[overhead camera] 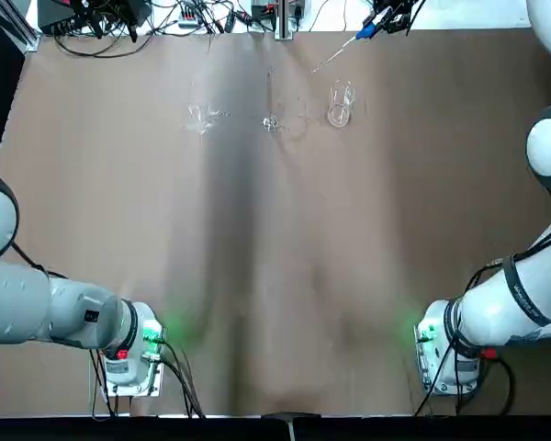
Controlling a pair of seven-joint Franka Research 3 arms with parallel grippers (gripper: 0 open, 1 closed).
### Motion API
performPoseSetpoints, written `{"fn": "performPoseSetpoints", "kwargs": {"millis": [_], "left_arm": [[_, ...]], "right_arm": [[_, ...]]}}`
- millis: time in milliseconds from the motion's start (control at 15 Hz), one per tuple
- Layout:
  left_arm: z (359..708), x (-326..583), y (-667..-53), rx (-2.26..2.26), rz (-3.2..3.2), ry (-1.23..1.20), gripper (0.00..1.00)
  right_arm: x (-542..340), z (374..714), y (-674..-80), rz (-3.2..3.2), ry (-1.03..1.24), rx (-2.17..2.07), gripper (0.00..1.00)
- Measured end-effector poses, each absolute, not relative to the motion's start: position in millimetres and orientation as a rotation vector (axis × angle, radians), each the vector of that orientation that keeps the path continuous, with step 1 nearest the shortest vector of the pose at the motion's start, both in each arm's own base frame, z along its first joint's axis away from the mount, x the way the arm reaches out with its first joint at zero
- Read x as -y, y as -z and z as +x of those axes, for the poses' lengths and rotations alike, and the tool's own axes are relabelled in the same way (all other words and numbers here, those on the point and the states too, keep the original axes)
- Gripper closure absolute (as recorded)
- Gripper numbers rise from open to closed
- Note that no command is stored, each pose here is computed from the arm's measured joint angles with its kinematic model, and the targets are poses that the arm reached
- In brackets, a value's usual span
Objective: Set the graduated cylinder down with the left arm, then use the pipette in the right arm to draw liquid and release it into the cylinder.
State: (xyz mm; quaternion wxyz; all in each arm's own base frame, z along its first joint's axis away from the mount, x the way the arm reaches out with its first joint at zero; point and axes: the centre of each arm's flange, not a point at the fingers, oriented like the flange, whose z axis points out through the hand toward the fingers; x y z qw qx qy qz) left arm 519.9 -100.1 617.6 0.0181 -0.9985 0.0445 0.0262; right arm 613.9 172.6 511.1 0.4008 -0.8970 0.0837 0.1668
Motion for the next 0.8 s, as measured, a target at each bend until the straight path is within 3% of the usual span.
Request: {"fn": "performPoseSetpoints", "kwargs": {"millis": [800], "left_arm": [[528,99,-604,-0.132,-3.097,-0.121,0.0]], "right_arm": [[-209,605,-525,-2.211,-0.454,-0.196,0.74]]}}
